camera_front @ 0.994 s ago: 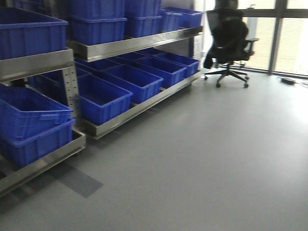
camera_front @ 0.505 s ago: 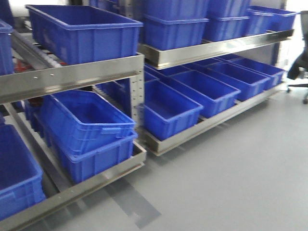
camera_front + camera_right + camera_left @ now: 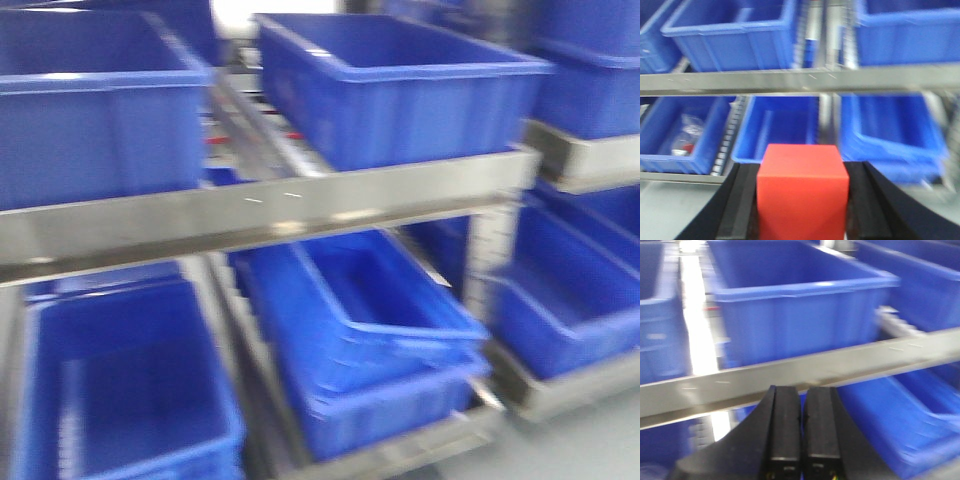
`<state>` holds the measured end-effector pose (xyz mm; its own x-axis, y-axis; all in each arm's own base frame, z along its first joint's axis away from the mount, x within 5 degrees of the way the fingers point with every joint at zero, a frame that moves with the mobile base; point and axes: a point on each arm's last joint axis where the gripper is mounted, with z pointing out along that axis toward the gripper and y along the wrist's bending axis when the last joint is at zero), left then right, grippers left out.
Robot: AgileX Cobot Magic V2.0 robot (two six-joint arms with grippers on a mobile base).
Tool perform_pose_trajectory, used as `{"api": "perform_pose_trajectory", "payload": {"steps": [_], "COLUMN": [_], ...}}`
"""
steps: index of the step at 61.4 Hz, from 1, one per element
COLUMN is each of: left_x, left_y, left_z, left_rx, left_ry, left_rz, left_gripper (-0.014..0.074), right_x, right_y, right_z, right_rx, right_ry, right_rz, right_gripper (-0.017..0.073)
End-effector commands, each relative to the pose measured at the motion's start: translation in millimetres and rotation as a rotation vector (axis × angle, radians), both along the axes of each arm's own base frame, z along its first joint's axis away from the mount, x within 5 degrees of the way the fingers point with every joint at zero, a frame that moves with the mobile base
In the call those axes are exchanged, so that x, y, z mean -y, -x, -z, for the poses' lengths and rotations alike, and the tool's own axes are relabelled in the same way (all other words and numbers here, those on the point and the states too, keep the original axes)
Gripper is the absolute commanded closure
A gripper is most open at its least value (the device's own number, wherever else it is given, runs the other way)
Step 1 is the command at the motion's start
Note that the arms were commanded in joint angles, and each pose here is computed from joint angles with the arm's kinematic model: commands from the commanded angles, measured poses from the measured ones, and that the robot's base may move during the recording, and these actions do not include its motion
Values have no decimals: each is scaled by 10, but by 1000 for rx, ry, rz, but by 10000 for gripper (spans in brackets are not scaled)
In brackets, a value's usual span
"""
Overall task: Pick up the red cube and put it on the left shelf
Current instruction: 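Move the right gripper with the red cube over the blue crate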
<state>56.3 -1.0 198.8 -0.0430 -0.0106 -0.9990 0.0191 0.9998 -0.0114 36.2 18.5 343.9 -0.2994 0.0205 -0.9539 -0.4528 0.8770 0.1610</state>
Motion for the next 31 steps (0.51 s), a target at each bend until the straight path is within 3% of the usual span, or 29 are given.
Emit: {"api": "perform_pose_trajectory", "payload": {"steps": [1,31], "left_x": [2,2], "left_y": [1,1], "left_z": [-10,-10], "left_rx": [79,79], "left_ry": [9,9], "left_rz": [3,3], "left_gripper": [492,492], "right_x": [-4,-4], "right_y": [-13,-13], "right_z": [-150,-150], "right_rx": [95,95], "right_ry": [-36,-36], "right_rz": [1,1], "right_gripper": [354,354]}}
